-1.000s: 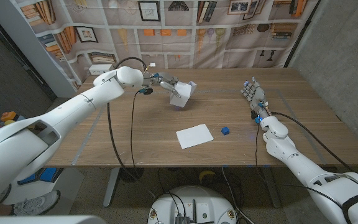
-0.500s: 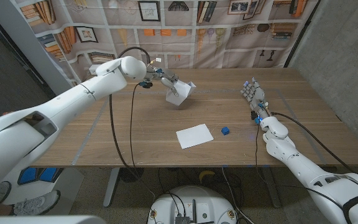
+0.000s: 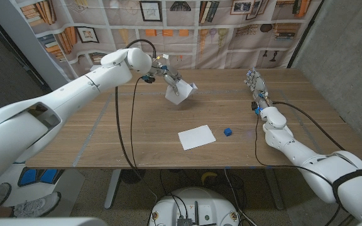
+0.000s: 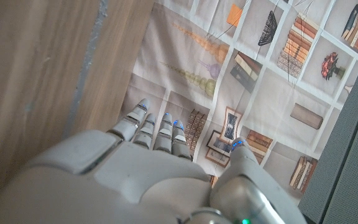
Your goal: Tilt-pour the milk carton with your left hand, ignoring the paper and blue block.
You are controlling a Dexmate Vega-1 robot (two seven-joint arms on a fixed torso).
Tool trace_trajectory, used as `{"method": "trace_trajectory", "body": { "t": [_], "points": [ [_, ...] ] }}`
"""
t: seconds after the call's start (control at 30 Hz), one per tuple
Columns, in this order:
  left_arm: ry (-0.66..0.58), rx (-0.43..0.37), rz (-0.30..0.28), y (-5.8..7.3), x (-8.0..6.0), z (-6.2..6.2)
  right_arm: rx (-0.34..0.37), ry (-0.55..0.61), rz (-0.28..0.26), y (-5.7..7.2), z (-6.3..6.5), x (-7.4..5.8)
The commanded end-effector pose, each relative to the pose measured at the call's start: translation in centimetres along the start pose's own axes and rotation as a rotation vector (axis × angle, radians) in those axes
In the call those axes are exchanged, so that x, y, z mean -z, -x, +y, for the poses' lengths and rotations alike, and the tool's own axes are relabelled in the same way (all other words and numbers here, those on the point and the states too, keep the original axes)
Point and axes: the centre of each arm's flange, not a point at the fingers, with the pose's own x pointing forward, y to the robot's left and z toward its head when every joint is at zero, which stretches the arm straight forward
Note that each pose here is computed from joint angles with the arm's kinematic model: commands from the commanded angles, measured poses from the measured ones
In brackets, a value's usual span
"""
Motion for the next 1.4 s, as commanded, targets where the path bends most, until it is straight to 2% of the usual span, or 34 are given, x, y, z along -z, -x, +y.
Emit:
{"method": "trace_trajectory", "body": {
  "t": [0.03, 0.2, 0.6, 1.4],
  "points": [
    [-0.11, 0.062, 0.064, 0.6, -0.6, 1.5, -0.056, 0.013, 0.074, -1.4, -0.2, 0.7],
    [-0.155, 0.072, 0.091, 1.0, -0.8, 2.0, -0.062, 0.009, 0.035, -0.3, -0.1, 0.7],
    [-0.278, 0.095, 0.136, 1.2, -1.8, 3.1, -0.063, -0.007, 0.028, 2.1, 0.2, 0.2],
    [-0.47, 0.125, 0.222, 1.2, -4.2, 3.6, -0.056, -0.038, 0.035, 4.0, 0.6, 0.7]
  ]
}}
